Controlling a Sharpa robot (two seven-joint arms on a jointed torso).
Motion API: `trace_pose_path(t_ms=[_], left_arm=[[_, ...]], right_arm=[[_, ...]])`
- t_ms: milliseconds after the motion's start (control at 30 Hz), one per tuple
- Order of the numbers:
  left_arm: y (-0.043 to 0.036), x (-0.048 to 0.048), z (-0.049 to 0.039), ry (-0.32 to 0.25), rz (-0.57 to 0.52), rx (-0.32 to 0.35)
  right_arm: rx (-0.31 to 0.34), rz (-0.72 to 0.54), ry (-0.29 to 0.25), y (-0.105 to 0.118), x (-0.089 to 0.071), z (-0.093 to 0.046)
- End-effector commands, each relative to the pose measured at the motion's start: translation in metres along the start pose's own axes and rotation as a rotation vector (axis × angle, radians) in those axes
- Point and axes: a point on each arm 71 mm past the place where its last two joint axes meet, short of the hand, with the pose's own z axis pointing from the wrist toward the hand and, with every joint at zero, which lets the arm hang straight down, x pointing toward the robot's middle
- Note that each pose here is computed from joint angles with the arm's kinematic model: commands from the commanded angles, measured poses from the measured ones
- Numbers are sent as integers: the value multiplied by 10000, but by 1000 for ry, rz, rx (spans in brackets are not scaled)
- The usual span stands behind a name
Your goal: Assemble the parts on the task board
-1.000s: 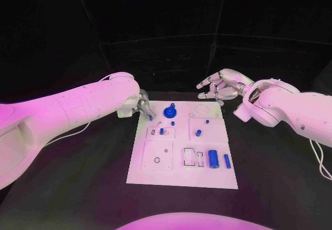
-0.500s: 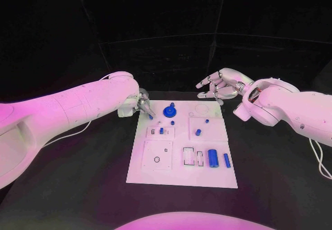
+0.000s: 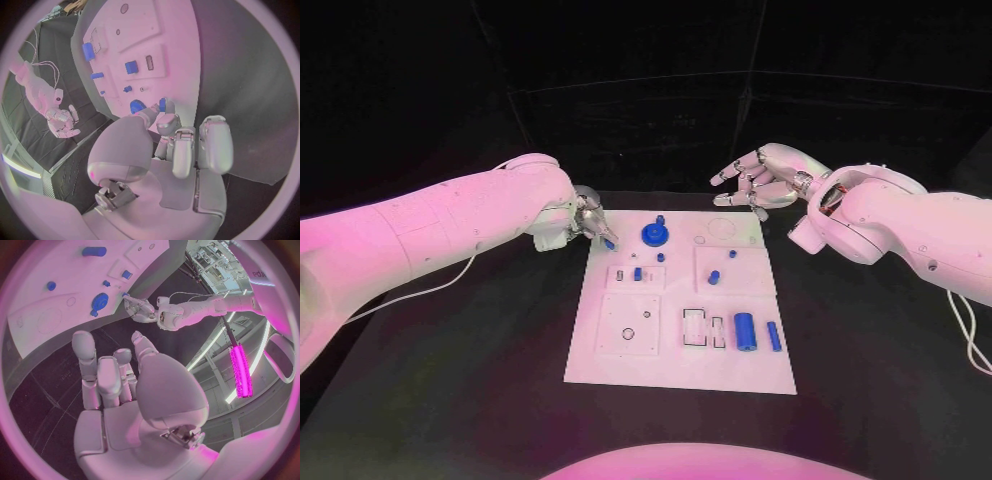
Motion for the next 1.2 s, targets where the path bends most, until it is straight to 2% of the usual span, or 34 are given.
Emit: trace_pose_path(t_ms=[33, 233, 400, 700, 900, 1200], left_arm=[[-18, 11, -76, -47, -111, 51], [36, 114, -232, -98, -153, 86], [62, 228, -290, -132, -154, 103], [30, 448, -312, -162, -103, 128], [2, 558, -301, -139, -50, 132], [-11, 632, -262, -112, 6, 118]], right_arm=[[-6, 1, 6, 7, -10, -2], [-1, 0, 4, -11, -23, -9], [1, 0, 3, -21, -29, -9], [1, 0, 6, -25, -26, 0], [1, 0, 7, -26, -25, 2], [-1, 0, 9, -19, -17, 10]])
